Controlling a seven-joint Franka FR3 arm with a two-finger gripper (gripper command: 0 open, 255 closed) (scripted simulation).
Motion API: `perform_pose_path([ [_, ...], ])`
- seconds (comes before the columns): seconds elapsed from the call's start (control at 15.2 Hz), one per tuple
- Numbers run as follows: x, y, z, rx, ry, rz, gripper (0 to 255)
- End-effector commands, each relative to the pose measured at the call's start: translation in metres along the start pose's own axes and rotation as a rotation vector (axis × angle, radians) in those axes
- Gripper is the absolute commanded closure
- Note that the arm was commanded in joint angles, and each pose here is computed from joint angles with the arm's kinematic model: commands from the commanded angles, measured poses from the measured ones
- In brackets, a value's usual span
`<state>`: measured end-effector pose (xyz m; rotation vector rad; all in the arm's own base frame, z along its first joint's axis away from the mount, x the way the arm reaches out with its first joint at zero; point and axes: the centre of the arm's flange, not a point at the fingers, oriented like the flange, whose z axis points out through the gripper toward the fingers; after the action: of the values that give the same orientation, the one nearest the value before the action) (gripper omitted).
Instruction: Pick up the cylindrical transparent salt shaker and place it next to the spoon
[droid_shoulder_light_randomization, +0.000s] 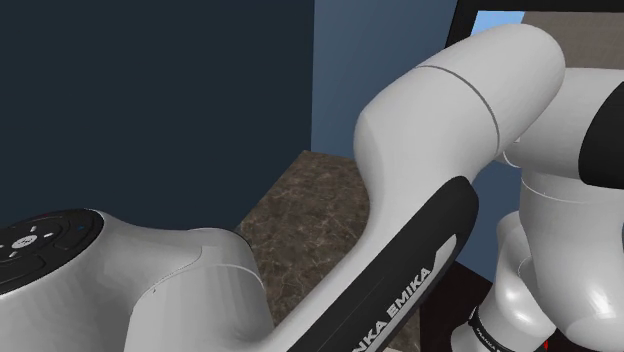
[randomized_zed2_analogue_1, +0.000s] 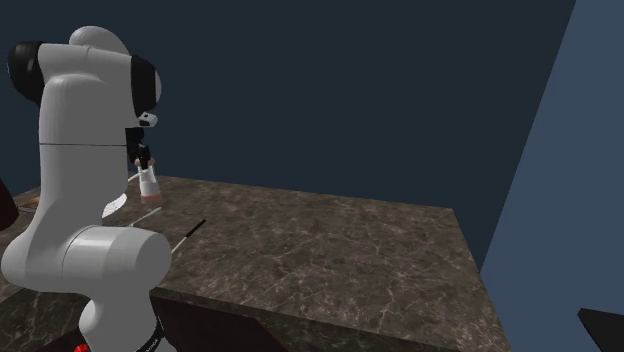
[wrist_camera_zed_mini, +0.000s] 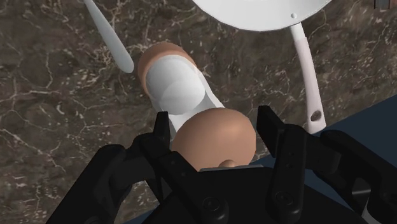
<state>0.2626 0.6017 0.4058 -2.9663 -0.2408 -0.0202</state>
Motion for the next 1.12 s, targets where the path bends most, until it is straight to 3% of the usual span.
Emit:
perform_pose_path([
  [0.0,0.0,0.0,0.0,0.0,0.0,0.0,0],
  [0.33,0.0,0.0,0.0,0.0,0.0,0.0,0],
  [0.59,0.0,0.0,-0.05,0.0,0.0,0.0,0],
  [1.06,0.0,0.0,-0.05,0.0,0.0,0.0,0],
])
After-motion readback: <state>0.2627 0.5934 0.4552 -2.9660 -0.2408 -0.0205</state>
